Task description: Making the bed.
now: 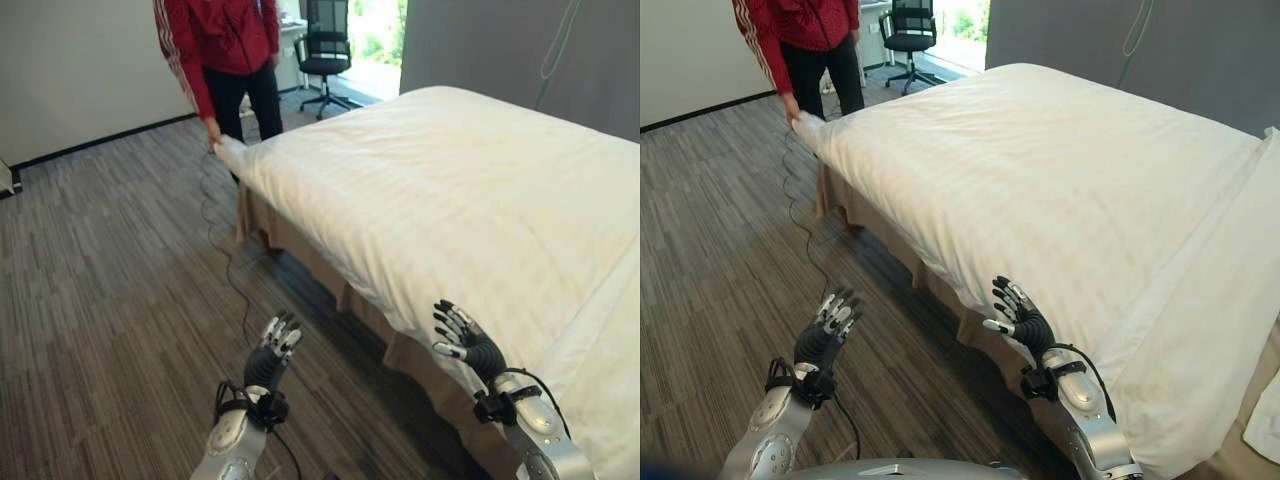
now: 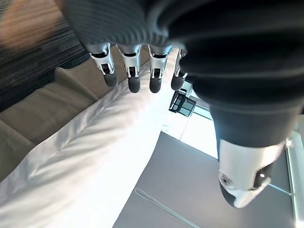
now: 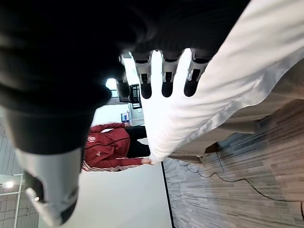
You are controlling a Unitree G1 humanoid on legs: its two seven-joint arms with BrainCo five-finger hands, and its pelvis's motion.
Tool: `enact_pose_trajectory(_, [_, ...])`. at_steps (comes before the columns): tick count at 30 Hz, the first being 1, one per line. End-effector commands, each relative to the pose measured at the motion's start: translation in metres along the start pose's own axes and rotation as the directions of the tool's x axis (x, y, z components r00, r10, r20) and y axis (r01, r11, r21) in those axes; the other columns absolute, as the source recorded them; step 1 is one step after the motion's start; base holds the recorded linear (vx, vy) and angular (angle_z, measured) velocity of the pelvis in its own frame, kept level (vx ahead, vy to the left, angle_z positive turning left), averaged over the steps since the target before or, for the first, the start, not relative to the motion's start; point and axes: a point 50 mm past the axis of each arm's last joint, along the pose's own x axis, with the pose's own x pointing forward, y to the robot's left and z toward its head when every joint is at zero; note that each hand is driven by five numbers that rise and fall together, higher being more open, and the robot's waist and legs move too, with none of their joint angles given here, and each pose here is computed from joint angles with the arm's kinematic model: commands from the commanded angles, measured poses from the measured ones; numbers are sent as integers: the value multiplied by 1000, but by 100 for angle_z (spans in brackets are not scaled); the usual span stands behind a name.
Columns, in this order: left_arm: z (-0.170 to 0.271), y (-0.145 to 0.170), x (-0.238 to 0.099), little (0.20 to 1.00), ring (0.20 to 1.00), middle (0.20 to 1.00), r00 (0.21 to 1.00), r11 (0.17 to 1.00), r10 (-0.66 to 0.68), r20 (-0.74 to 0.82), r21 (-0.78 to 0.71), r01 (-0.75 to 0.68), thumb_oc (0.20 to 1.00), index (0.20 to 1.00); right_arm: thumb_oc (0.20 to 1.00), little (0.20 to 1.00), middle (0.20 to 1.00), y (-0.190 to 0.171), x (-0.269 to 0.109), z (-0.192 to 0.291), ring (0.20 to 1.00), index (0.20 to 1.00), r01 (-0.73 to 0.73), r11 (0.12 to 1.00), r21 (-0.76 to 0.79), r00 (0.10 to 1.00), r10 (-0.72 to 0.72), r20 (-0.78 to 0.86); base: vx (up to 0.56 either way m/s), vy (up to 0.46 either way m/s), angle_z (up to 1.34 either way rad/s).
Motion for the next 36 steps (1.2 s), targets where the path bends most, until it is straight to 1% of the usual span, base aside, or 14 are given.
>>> enact_pose_trajectory(1, [28, -3, 9, 1000, 1000, 1000, 991, 999, -26, 133, 44, 20, 1000, 1000, 1000, 1000, 1000, 9, 18, 23, 1000, 1000, -65, 997, -27, 991, 68, 113, -10, 39, -1])
enact_pose_trajectory(11, [28, -4, 10, 1000, 1000, 1000, 991, 998, -34, 132, 63, 26, 1000, 1000, 1000, 1000, 1000, 10, 17, 21, 1000, 1000, -78, 997, -21, 991, 80, 103, -4, 17, -5])
enact_pose_trajectory(13, [26, -7, 11, 1000, 1000, 1000, 991, 996, -51, 126, 76, 41, 1000, 1000, 1000, 1000, 1000, 10, 15, 18, 1000, 1000, -63, 998, 19, 993, 60, 101, -7, 58, -8])
enact_pose_trajectory(17, [26, -8, 11, 1000, 1000, 1000, 991, 996, -51, 124, 77, 42, 1000, 1000, 1000, 1000, 1000, 10, 14, 16, 1000, 1000, -61, 998, 33, 994, 57, 94, -1, 26, -6])
enact_pose_trajectory(28, [25, -7, 10, 1000, 1000, 1000, 991, 996, -50, 122, 78, 40, 1000, 1000, 1000, 1000, 1000, 12, 15, 16, 1000, 1000, -69, 997, 22, 994, 67, 88, 0, 3, 0])
enact_pose_trajectory(33, [26, -7, 10, 1000, 1000, 1000, 990, 997, -14, 141, 78, 3, 1000, 1000, 1000, 1000, 1000, 12, 16, 14, 1000, 1000, -52, 998, 23, 995, 50, 85, -2, 8, 0])
enact_pose_trajectory(36, [28, -7, 10, 1000, 1000, 1000, 989, 997, -17, 147, 82, 5, 1000, 1000, 1000, 1000, 1000, 11, 15, 15, 1000, 1000, -43, 999, 29, 995, 40, 90, 0, 0, 0])
